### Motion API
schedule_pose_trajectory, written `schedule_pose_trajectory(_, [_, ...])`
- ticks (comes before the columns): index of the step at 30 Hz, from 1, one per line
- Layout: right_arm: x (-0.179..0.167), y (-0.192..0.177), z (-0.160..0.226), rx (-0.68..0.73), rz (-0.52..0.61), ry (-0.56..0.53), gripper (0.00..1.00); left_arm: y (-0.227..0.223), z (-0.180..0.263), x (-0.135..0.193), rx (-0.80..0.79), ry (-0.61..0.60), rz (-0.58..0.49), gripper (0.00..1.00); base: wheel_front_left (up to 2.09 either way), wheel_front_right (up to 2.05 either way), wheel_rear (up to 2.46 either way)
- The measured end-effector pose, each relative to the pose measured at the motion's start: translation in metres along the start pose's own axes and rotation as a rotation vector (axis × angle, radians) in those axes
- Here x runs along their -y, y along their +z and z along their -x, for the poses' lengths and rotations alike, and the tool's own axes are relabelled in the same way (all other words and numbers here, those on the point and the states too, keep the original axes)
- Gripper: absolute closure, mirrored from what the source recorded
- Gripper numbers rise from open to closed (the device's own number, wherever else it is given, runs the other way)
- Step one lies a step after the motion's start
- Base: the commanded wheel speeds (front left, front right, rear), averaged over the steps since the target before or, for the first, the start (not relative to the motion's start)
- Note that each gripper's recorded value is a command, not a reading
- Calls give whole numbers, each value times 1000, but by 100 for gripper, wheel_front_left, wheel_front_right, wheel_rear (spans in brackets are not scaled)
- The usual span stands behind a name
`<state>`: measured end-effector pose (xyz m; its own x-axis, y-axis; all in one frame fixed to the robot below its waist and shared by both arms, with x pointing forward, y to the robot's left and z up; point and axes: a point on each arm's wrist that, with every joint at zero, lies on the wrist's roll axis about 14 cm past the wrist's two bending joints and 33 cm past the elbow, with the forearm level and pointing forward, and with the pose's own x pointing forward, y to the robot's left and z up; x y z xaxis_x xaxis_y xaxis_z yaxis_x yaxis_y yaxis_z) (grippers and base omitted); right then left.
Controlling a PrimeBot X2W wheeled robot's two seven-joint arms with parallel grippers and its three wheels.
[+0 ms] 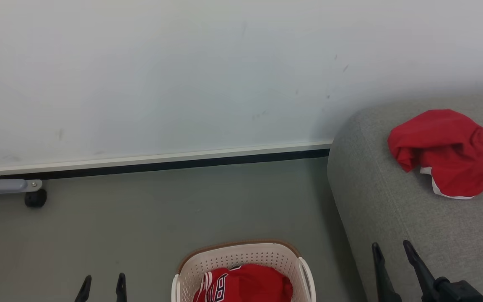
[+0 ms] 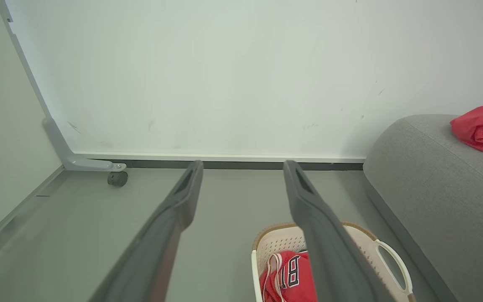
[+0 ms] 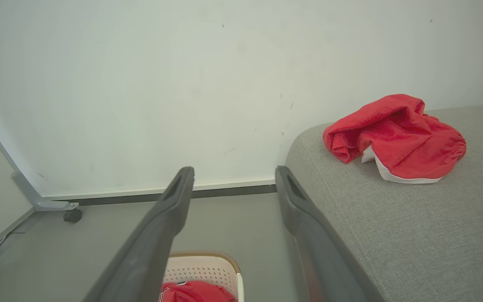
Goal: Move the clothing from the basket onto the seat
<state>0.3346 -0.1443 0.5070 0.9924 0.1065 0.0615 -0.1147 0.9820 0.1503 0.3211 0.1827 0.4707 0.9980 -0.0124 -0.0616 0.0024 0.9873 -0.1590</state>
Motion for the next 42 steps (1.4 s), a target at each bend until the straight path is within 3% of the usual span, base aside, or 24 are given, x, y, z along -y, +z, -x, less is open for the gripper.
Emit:
schedule_pose_trajectory(12, [19, 8, -18, 20, 27, -37, 0, -3, -26, 30, -14, -112, -29, 0, 0, 0, 0])
schedule_pose_trajectory(19, [31, 23, -49, 73, 52, -55, 0, -16, -56, 59, -65, -210, -42, 0, 0, 0, 0])
schedule_pose_trajectory(28, [49, 25, -74, 85, 81, -86, 0, -70, -79, 102, -242, -326, -41, 0, 0, 0, 0])
schedule_pose_trajectory(42, [76, 2, -102, 38, 109, -143, 0, -162, -92, 138, -527, -432, -47, 0, 0, 0, 0])
